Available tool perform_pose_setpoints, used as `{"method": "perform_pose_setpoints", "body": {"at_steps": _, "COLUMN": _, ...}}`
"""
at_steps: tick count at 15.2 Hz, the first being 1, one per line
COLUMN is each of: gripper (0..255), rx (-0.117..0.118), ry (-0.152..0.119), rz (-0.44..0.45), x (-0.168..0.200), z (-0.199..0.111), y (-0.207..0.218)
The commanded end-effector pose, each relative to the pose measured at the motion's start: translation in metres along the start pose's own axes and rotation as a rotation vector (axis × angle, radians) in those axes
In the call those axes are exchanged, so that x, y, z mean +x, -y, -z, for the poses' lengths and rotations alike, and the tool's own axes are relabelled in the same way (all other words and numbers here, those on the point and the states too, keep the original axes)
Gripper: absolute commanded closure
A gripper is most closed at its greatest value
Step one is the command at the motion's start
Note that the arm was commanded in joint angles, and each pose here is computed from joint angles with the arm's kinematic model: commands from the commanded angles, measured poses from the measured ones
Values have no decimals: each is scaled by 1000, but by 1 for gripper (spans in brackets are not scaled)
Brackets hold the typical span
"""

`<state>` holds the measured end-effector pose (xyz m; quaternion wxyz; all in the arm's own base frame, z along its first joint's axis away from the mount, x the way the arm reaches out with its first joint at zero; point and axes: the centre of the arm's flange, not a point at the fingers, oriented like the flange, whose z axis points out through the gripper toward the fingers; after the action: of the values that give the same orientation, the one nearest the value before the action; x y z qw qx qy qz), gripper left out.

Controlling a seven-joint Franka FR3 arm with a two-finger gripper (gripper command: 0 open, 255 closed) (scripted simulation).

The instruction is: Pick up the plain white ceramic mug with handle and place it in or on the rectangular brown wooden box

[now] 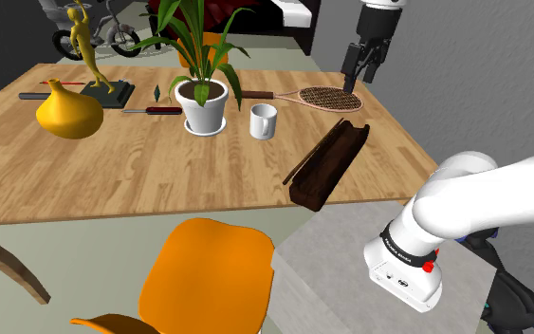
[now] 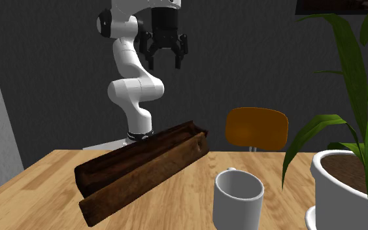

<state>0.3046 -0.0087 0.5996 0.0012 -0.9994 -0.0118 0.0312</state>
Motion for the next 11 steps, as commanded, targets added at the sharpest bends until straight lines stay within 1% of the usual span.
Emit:
{"method": "perform_pose_setpoints", "body": {"at_steps": 1, "gripper": 0, "rx": 0, "ry": 0, "rz": 0, "x": 0, "z": 0, "y": 0}}
{"method": "perform_pose_setpoints", "body": {"at_steps": 11, "gripper": 0, "rx": 7, "ry": 11, "rz": 1, "x": 115, "z": -65, "y": -19}}
